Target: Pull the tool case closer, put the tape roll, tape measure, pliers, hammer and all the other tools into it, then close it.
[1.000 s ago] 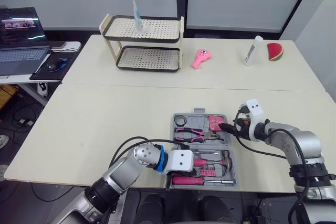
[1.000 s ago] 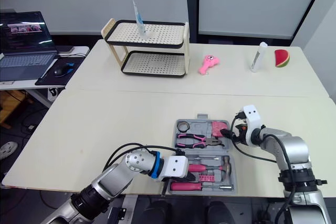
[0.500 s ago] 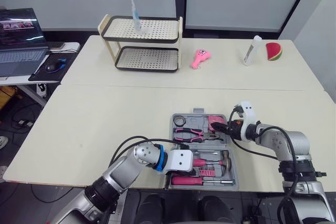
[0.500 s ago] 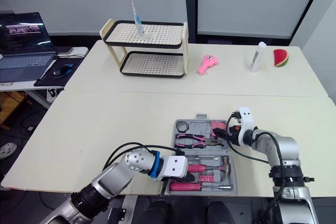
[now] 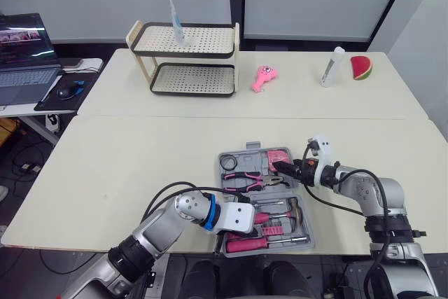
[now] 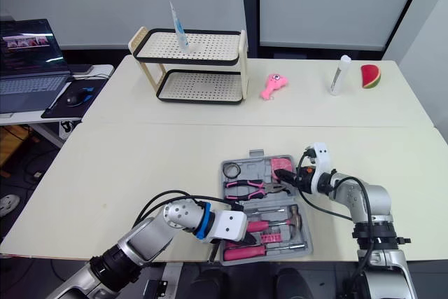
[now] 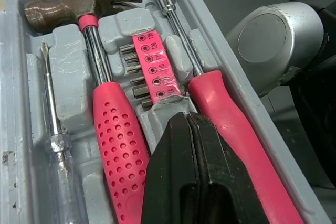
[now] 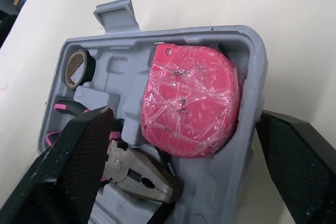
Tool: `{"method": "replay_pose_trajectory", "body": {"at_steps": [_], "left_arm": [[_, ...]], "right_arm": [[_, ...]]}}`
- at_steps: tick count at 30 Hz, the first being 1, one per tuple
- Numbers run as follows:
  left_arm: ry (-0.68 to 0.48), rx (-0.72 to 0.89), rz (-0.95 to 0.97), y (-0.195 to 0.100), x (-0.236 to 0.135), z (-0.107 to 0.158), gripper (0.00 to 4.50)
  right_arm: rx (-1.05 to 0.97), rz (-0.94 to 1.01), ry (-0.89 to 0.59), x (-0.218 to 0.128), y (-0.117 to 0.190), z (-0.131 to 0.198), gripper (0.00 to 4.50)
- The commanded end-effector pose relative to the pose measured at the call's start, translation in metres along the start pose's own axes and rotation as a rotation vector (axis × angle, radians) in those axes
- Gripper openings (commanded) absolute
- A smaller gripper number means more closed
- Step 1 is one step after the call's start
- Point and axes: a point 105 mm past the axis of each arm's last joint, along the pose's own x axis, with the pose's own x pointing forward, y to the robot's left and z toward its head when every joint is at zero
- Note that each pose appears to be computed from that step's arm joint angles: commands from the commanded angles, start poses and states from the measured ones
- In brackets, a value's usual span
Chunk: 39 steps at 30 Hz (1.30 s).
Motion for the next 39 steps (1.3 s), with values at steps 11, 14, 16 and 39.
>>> {"method": "replay_pose_trajectory", "body": {"at_steps": [11,14,16,39], "left_arm": [[0.163,-0.091,-0.102,-0.03,0.004,-0.048,0.0],[0.165,-0.091,-0.104,-0.031,0.004,-0.049,0.0],[0.166,-0.091,-0.104,-0.031,0.003,-0.049,0.0],[0.158,-0.083,-0.087,-0.029,0.003,-0.049,0.0]], "right_arm": [[-0.093,0.176,-0.141,-0.001,0.03,0.027,4.47],[-0.124,0.171,-0.151,-0.003,0.03,0.029,4.47],[-0.145,0.15,-0.147,-0.003,0.027,0.027,4.47],[-0.287,0.009,-0.153,-0.002,0.008,0.028,4.47]]}}
